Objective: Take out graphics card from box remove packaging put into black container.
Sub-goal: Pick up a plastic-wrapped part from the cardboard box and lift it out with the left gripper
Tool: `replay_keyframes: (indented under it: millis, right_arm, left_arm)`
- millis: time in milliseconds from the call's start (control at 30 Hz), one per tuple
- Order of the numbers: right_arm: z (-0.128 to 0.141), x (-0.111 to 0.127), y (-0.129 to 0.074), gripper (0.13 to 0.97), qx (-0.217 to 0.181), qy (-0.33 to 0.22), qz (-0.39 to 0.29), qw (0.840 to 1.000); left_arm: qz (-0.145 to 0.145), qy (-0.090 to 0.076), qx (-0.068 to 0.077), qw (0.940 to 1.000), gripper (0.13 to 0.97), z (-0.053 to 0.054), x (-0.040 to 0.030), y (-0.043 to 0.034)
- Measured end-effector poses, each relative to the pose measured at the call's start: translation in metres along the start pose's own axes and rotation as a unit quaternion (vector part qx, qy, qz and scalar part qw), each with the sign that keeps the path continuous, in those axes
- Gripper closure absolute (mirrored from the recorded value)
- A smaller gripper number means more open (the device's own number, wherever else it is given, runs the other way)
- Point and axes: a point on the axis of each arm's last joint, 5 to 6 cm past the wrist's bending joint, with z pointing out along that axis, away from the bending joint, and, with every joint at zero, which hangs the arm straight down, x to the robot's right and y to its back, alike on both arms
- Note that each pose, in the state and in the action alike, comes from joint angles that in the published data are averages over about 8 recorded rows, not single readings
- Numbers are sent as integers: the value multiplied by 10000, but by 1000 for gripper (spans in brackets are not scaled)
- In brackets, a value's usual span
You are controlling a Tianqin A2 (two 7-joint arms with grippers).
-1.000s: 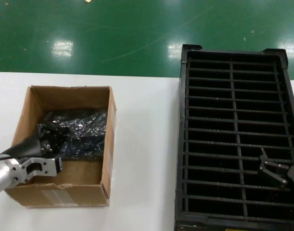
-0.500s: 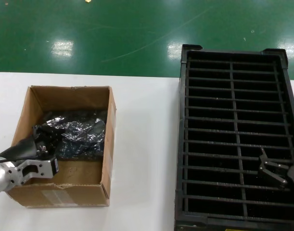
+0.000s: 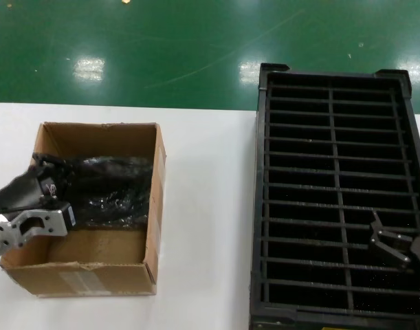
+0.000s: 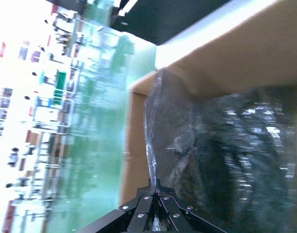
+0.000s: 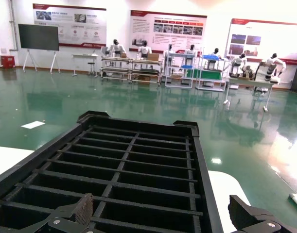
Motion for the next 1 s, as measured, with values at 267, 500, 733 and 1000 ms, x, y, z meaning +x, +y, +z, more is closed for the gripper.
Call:
replay_keyframes:
  millis: [267,500,733,1000]
  right_arm:
    - [0,0,0,130,0,0,0,10000]
    - [0,0,0,130,0,0,0,10000]
    - [0,0,0,130,0,0,0,10000]
    - [0,0,0,130,0,0,0,10000]
  left_arm:
    - [106,-370,-16,9993,957,-165,-188,-65]
    - [75,-665,5,9978,957,-387,-276,-151]
    - [102,-1081,136,9940,957,-748,-369,-335]
    - [163,-1222,574,9907,957,-1084,-351,-620]
